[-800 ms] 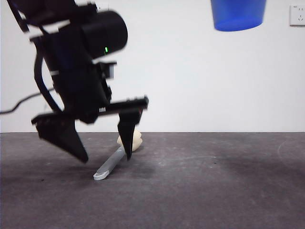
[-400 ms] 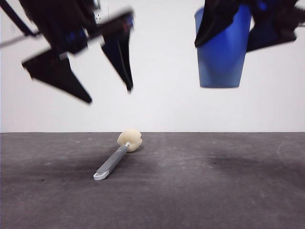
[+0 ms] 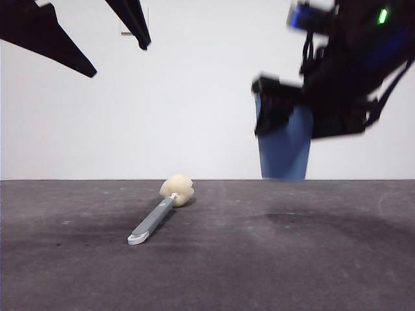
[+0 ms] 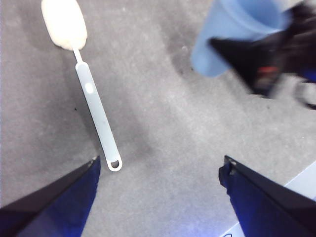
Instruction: Pick up the cup brush,pick up the cup,insert the brush into the cup,clean the cup,put the cup brush back,put the cup back to the fixed position on the table
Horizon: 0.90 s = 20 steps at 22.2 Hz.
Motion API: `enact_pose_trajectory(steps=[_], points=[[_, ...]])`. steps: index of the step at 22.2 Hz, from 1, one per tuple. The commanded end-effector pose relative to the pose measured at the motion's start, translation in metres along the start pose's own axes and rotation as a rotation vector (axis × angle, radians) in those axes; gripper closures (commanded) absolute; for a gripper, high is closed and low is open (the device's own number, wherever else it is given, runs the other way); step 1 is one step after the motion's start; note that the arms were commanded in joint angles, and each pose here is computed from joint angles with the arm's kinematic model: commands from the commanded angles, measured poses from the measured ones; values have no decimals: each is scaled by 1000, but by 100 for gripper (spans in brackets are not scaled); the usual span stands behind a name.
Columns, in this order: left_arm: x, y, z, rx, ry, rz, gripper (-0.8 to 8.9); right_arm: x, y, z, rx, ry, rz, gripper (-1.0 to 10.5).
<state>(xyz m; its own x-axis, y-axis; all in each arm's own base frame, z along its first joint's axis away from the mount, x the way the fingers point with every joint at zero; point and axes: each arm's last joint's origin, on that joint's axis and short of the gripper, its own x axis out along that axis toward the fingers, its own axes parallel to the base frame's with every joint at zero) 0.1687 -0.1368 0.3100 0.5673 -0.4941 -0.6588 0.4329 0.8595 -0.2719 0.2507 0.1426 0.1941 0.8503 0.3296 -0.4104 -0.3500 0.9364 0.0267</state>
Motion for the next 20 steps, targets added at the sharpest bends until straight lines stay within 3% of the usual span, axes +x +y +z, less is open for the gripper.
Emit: enact_pose_trajectory(steps=[1,7,14,15,18,20], points=[[-2,0,-2,19,-1,-2,404,17,-6,-15,-3,22,2,959],[-3,0,-3,19,3,2,404,39,-19,-31,-6,25,22,959],[-3,1,-2,19,-5,26,404,42,-20,-40,-37,85,19,938],[-3,1,-3,19,-4,27,404,42,-20,-41,-38,96,18,895],[-3,1,-3,19,3,29,404,42,-20,-44,-38,130,17,607],[-3,1,-4,19,10,32,404,42,-20,-45,-40,142,18,555]])
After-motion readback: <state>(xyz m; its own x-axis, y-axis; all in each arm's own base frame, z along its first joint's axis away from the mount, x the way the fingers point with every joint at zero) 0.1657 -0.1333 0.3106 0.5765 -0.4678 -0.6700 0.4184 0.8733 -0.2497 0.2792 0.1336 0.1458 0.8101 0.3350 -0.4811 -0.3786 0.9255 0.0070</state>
